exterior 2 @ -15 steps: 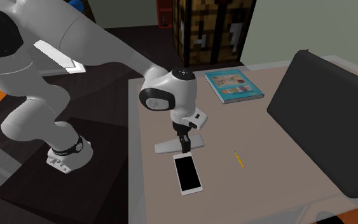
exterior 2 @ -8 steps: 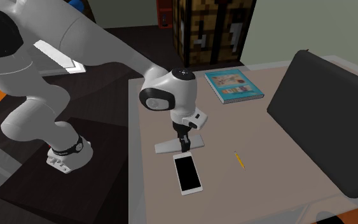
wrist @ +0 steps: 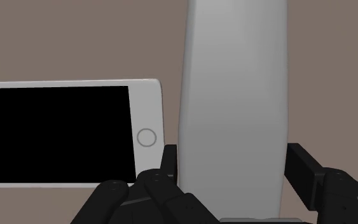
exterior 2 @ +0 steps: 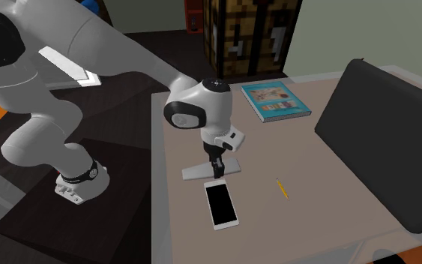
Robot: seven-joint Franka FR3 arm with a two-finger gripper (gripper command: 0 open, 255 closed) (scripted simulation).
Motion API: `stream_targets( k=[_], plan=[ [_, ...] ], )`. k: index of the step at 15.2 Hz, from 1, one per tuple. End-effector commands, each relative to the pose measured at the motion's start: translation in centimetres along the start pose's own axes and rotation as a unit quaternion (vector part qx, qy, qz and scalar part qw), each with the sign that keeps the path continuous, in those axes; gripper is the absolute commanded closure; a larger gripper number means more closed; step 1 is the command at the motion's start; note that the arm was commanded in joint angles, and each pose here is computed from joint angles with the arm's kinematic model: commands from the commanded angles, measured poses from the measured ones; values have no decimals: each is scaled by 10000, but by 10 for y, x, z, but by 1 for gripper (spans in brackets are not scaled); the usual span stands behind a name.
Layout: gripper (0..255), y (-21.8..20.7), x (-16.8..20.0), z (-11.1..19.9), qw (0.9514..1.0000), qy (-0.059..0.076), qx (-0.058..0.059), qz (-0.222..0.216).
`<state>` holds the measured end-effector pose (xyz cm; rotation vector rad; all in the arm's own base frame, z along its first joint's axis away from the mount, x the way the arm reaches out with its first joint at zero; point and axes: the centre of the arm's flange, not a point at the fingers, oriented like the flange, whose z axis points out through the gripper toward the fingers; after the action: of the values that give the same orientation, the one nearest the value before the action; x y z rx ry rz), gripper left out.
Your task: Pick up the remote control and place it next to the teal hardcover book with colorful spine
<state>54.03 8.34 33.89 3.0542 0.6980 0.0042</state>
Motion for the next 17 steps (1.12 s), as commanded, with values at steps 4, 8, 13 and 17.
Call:
stream_targets(
  k=[4, 8, 13, 17],
  plan=[
    [255, 0, 0, -25, 10000, 0, 0, 0],
    [255, 0, 0, -46, 10000, 0, 0, 0],
    [255, 0, 0, -73, 10000, 0, 0, 0],
    [255, 1, 0, -93, 10000, 0, 0, 0]
  ],
)
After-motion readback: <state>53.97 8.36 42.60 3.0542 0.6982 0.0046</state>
